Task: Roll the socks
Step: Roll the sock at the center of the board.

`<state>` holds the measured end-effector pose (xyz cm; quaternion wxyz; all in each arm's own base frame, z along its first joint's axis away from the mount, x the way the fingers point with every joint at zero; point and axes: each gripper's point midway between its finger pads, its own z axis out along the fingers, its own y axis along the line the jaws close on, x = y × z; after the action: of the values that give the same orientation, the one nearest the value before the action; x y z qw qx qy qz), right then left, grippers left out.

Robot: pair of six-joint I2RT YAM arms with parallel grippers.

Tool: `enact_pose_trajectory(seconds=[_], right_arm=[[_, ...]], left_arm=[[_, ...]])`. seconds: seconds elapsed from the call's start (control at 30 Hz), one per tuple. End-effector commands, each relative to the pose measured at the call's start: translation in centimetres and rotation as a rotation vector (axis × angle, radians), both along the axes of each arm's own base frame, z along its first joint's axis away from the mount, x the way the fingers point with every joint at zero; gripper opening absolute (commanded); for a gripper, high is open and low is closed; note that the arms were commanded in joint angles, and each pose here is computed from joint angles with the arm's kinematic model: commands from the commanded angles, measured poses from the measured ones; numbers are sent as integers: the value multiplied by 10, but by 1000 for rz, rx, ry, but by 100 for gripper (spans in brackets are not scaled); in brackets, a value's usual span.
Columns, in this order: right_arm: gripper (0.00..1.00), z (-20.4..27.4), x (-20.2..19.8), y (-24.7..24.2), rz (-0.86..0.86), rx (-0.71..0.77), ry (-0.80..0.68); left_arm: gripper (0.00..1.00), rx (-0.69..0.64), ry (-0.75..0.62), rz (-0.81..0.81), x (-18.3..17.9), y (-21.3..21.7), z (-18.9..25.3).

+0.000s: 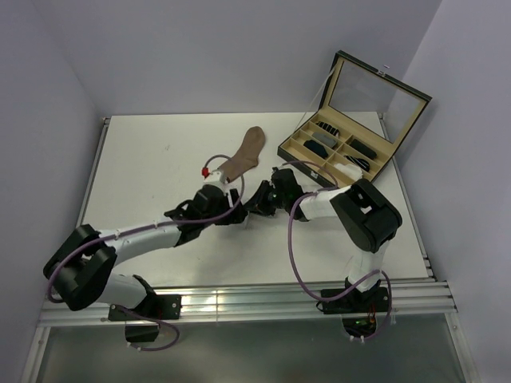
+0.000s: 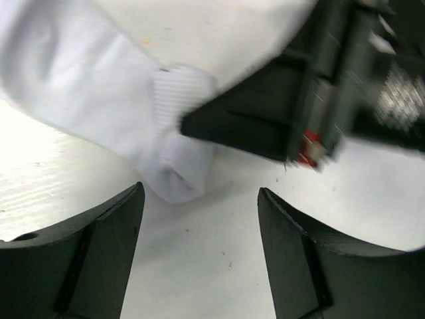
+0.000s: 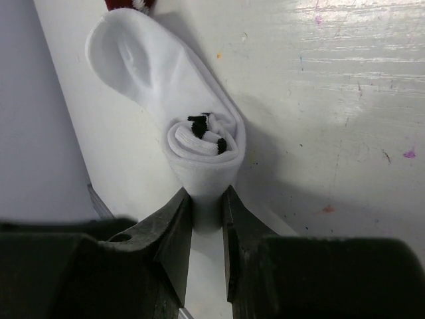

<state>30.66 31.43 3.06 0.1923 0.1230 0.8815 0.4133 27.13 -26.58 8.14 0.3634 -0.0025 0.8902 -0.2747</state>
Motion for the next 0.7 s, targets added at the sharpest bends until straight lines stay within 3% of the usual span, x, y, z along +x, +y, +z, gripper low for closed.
enact_pose_trajectory(seconds=[0.0, 0.27, 0.4, 0.67], right_arm=[[0, -1, -3, -6, -10, -74, 22], [0, 3, -4, 0, 9, -60, 40], [0, 2, -6, 1, 15, -57, 48], [0, 2, -9, 4, 26, -38, 68]], left_arm=[[74, 231, -250, 55, 4, 8, 18], [75, 602, -489, 42, -4, -11, 9], [75, 681, -583, 18, -5, -23, 10], [72, 742, -643, -53, -2, -35, 5]])
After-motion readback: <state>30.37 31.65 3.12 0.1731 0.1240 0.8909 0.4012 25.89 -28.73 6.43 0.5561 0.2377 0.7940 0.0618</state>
